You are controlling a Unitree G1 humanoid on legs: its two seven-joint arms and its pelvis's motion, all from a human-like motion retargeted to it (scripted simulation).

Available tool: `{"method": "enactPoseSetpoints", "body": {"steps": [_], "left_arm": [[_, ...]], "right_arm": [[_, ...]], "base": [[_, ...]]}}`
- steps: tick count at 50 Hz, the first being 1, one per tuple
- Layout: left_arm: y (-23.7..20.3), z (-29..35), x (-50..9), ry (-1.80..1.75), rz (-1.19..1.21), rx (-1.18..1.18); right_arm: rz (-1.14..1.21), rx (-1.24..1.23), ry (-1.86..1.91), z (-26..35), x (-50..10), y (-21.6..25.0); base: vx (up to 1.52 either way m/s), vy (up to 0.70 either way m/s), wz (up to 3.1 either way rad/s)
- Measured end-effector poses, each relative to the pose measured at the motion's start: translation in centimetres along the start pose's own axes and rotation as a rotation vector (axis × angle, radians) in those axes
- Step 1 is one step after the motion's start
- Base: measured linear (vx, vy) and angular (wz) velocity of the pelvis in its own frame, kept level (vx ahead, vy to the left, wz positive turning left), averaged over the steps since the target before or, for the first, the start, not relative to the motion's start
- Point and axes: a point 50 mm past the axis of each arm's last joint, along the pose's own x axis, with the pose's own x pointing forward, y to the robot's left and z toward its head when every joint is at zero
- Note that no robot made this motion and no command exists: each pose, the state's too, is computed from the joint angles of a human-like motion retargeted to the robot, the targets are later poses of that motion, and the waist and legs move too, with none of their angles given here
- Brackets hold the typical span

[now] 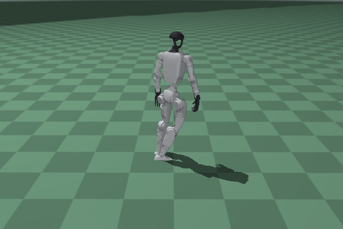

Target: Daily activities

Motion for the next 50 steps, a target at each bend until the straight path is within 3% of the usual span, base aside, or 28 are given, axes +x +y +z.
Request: {"method": "enactPoseSetpoints", "body": {"steps": [8,18,27,40,50], "left_arm": [[-0.5,-1.2,0.0,0.048,0.017,-0.053],[-2.0,-4.7,-0.7,0.167,-0.045,-0.11],[-1.7,-5.3,-0.9,0.174,-0.063,-0.162],[5.3,-2.2,-1.2,0.081,0.135,-0.308],[12.9,-10.2,-7.1,0.291,0.339,-0.366]], "right_arm": [[-0.041,-0.025,0.083,-2.1,-0.6,-1.4],[-0.153,0.113,0.175,-4.7,-1.6,-3.1],[-0.145,0.231,0.184,-5.1,-1.3,-1.6],[-0.125,0.387,0.188,-4.7,-0.9,-0.9],[-0.453,0.528,0.304,-11.9,-8.3,-10.6]], "base": [[-0.07,-0.06,0.73],[0.01,0.04,-0.05],[0.01,0.14,-0.18],[-0.05,0.13,0.26],[0.0,0.01,-0.05]]}}
